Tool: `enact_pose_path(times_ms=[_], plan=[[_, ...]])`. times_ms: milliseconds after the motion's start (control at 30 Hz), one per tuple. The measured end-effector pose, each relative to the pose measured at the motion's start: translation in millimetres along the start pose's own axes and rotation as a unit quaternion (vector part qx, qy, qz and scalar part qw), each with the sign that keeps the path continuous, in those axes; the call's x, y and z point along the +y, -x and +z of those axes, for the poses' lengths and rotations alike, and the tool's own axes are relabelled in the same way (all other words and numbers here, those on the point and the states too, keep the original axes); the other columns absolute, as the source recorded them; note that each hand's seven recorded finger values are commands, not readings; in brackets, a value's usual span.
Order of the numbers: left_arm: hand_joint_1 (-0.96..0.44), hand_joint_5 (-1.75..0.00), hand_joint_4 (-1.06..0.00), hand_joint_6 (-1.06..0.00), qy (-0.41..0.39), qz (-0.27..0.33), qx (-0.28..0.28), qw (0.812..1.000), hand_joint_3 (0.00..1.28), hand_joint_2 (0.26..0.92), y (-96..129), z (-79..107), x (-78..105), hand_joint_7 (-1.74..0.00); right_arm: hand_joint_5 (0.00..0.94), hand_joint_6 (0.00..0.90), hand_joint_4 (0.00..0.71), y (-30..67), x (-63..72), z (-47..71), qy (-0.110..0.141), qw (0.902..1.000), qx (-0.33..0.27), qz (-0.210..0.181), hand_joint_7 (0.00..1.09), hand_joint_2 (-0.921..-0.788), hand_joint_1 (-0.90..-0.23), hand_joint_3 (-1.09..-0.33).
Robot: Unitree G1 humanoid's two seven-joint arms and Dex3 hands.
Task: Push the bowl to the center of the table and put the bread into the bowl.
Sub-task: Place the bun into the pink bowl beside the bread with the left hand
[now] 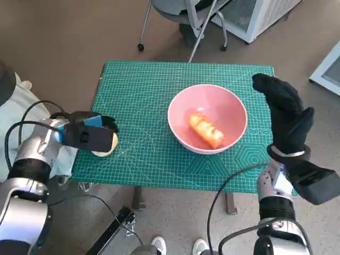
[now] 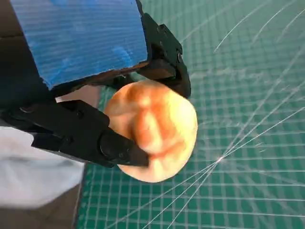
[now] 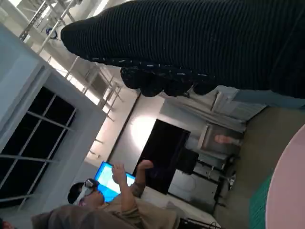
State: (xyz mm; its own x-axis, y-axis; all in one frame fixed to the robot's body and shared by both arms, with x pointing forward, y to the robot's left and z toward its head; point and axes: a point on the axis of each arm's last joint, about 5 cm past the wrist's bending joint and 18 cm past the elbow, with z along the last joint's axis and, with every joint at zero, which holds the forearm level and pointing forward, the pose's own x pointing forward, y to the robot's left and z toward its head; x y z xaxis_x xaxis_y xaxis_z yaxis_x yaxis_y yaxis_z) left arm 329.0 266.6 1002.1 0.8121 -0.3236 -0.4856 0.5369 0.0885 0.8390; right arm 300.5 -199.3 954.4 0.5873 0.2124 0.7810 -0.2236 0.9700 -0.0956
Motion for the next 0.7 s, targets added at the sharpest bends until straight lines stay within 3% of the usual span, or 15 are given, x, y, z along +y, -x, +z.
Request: enact_pose_path(times_ms=[133, 333, 533, 700], plan=[[0.0, -1.2, -0.66, -0.67, 0.021, 0.067, -0.062, 0.996, 0.06, 0.919, 12.3, 2.8, 16.8, -1.11, 0.004, 0.006, 0.332, -0.1, 0.1, -0.1, 0.0, 1.0, 0.0, 0.0, 0.85, -0.921, -0.572, -0.811], [0.0, -1.17, -0.69, -0.69, 0.02, 0.173, -0.153, 0.973, 0.05, 0.915, 30.0, 16.7, 48.1, -1.1, 0.003, 0.008, 0.331, -0.1, 0.4, -0.5, -0.001, 1.0, 0.002, 0.001, 0.85, -0.921, -0.572, -0.809], [0.0, -1.17, -0.7, -0.7, -0.007, 0.26, -0.225, 0.939, 0.04, 0.915, 35.0, 45.4, 74.4, -1.08, 0.0, 0.011, 0.325, -1.8, 1.8, -1.9, -0.005, 1.0, 0.005, 0.002, 0.85, -0.921, -0.572, -0.807], [0.0, -1.12, -0.71, -0.7, -0.033, 0.286, -0.271, 0.918, 0.04, 0.912, 25.4, 76.6, 84.0, -1.12, 0.0, 0.011, 0.317, -3.9, 3.4, -2.3, -0.006, 0.9999, 0.005, 0.007, 0.84, -0.921, -0.565, -0.808]])
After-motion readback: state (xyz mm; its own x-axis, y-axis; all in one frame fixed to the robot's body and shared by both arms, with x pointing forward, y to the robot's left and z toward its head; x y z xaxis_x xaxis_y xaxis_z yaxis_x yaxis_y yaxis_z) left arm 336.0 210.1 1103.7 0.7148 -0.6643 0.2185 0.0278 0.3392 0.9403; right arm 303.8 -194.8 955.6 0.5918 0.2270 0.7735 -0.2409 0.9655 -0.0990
